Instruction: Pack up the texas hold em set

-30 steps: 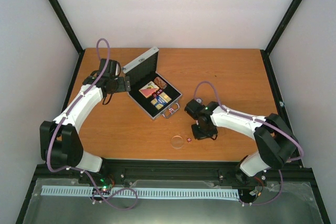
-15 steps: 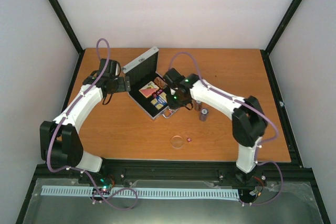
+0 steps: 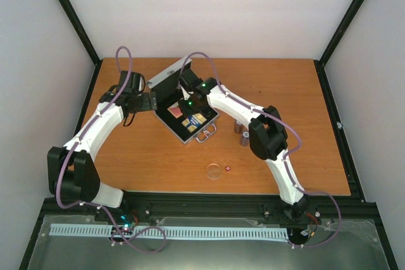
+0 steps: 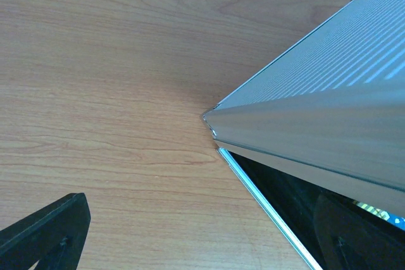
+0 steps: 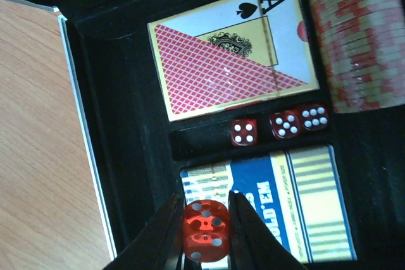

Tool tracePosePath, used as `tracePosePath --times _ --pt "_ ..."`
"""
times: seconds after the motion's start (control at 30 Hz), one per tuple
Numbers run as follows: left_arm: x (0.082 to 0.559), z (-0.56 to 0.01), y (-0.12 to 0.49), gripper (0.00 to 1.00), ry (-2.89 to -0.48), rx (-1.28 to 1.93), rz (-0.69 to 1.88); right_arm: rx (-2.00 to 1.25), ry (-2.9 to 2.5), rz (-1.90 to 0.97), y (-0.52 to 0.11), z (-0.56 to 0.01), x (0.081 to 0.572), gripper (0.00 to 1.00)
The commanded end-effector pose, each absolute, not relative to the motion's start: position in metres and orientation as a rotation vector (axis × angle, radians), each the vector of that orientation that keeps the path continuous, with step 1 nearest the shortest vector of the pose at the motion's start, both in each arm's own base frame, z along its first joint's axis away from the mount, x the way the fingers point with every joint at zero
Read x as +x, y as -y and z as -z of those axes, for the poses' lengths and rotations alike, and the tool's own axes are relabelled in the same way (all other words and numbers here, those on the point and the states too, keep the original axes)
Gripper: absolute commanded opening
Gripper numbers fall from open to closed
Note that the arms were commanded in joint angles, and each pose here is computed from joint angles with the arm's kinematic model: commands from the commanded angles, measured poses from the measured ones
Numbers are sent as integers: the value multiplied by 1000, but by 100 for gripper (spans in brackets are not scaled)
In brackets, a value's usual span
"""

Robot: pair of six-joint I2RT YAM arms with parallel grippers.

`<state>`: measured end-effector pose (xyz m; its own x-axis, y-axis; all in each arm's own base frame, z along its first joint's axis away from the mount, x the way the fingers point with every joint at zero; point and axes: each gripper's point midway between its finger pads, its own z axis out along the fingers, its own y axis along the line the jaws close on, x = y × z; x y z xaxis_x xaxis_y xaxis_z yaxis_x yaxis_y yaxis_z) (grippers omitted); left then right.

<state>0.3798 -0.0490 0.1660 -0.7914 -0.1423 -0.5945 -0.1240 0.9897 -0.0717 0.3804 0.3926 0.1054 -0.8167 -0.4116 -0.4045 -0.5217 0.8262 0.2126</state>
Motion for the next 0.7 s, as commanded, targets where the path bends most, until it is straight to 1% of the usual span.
tracePosePath --times 0.0,0.27,0.67 --pt "379 -183 47 100 -2452 -198 45 -734 -2648 -515 -410 -94 385 11" --pt "379 -184 47 100 -2455 -189 44 -719 -2631 -596 -427 -82 392 11" --pt "376 -184 45 100 -2461 -176 32 -708 -2682 -529 -422 -52 395 12"
